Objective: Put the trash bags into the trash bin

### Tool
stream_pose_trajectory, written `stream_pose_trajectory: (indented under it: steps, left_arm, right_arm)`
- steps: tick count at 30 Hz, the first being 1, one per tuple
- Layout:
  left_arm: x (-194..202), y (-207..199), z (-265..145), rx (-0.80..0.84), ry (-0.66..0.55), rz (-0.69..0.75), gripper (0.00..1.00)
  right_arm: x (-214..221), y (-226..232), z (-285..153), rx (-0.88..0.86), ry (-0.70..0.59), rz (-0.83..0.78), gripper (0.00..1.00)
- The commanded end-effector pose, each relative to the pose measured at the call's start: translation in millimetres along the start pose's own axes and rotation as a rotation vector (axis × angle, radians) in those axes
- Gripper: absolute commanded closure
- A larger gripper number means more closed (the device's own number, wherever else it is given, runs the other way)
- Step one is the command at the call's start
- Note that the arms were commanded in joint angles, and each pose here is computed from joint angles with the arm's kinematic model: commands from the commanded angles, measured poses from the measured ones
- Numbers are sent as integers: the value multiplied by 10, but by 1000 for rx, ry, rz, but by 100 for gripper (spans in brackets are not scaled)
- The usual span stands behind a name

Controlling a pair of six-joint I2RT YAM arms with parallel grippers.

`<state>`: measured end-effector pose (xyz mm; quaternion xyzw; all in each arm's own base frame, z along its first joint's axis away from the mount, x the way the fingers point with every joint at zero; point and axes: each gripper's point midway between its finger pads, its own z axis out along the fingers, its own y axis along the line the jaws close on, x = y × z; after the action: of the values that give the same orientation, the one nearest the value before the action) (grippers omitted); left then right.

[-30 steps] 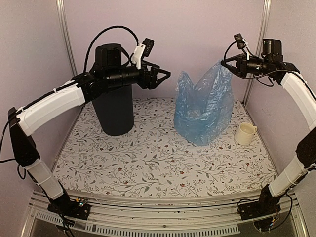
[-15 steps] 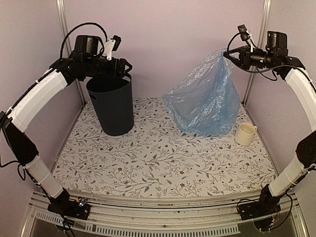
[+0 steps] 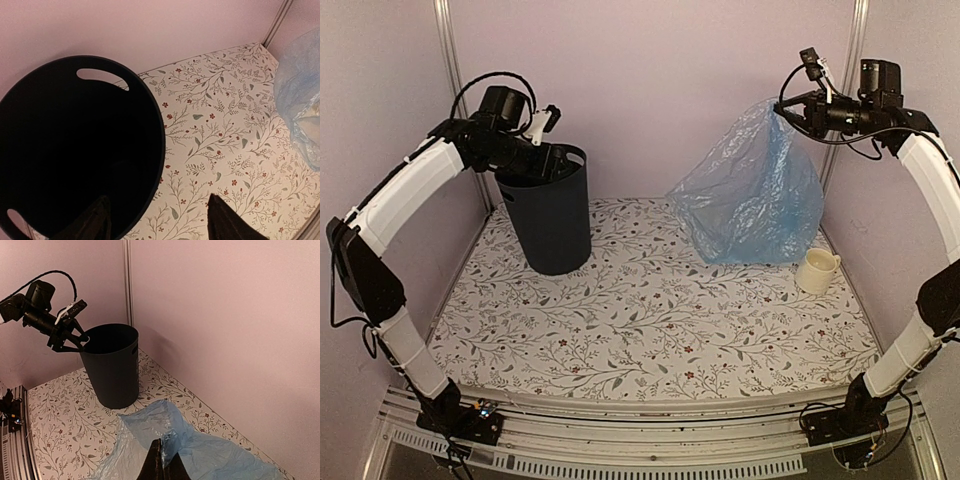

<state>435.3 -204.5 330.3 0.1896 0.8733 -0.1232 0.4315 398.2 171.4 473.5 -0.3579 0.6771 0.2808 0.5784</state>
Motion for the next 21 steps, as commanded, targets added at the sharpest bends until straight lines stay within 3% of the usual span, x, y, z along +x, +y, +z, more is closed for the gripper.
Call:
stream_pose_trajectory:
  steps: [1, 21]
  left_arm:
    - [37, 61, 17, 5, 23, -14, 34]
    - [220, 54, 249, 46, 84, -17, 50]
  right_arm:
    - [-73, -59, -55, 45, 7, -49, 98]
    - [-95, -35, -159, 86, 24, -99, 98]
